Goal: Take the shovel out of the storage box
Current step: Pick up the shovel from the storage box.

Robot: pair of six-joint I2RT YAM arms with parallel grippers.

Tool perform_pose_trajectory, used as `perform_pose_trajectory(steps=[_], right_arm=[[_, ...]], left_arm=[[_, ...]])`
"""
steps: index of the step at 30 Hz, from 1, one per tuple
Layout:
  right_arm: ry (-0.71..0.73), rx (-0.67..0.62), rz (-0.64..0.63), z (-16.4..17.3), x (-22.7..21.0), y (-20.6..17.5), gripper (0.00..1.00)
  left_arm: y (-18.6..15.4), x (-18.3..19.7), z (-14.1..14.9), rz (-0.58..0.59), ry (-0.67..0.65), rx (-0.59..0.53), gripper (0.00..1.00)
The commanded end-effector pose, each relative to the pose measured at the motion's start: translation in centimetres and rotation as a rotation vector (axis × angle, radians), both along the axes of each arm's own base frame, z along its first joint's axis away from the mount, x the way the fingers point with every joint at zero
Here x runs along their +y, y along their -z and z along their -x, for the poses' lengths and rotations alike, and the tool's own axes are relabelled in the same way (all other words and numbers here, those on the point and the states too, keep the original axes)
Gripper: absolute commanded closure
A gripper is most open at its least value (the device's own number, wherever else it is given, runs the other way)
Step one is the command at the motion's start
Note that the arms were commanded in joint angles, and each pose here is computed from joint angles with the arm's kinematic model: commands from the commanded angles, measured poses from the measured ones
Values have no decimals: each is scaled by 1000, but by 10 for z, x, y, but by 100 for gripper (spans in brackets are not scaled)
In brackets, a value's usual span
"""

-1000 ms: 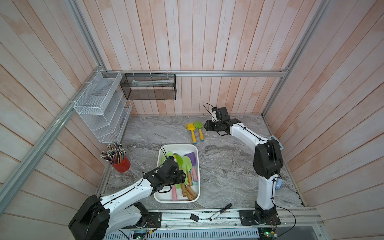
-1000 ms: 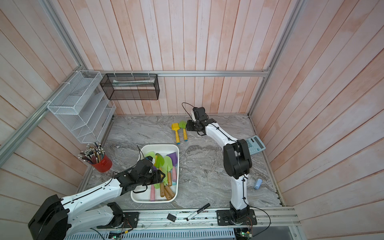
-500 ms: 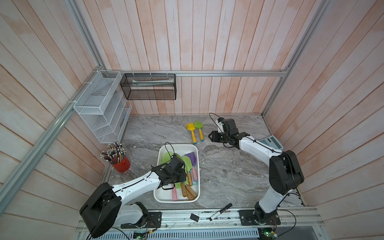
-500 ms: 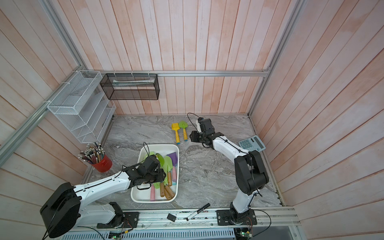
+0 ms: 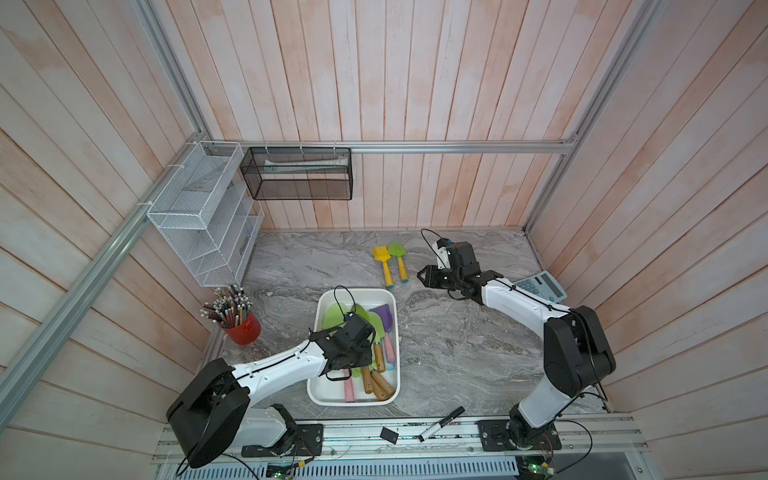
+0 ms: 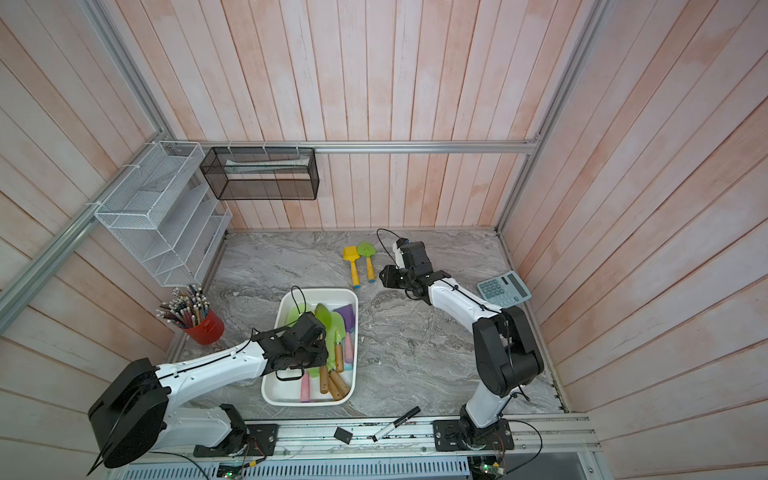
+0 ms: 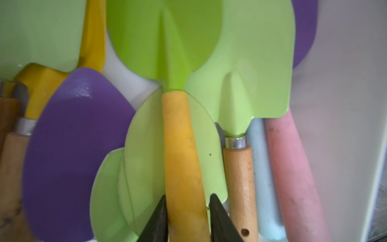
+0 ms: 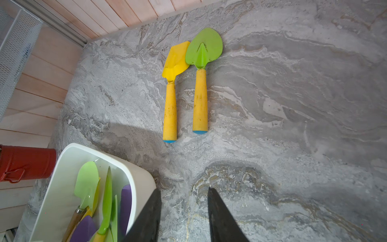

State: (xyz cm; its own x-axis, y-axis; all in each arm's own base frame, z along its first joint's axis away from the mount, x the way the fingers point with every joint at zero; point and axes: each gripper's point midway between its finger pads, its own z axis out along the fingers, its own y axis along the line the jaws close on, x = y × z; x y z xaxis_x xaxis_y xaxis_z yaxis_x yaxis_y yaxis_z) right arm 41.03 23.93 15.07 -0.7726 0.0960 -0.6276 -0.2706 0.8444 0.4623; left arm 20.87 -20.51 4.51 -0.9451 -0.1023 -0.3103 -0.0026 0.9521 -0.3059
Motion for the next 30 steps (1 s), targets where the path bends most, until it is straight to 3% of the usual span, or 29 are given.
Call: perform_pose_trajectory(steps=[1, 6, 11, 17, 30], right_arm=[[-11, -28, -29, 5, 3, -13, 62], [-13, -33, -40, 8, 4, -16, 63], [-26, -40, -43, 18, 5, -20, 63], [-86, -60, -95, 43, 14, -35, 60], [-443, -49, -524, 131, 67, -91, 42]], left_arm=[[-16, -5, -5, 22, -4, -35, 72], [-24, -6, -6, 59, -9, -56, 82], [-40, -13, -4, 129, 8, -86, 85], [-79, -25, -3, 346, 47, -184, 87], [-167, -30, -2, 767, 150, -392, 87]])
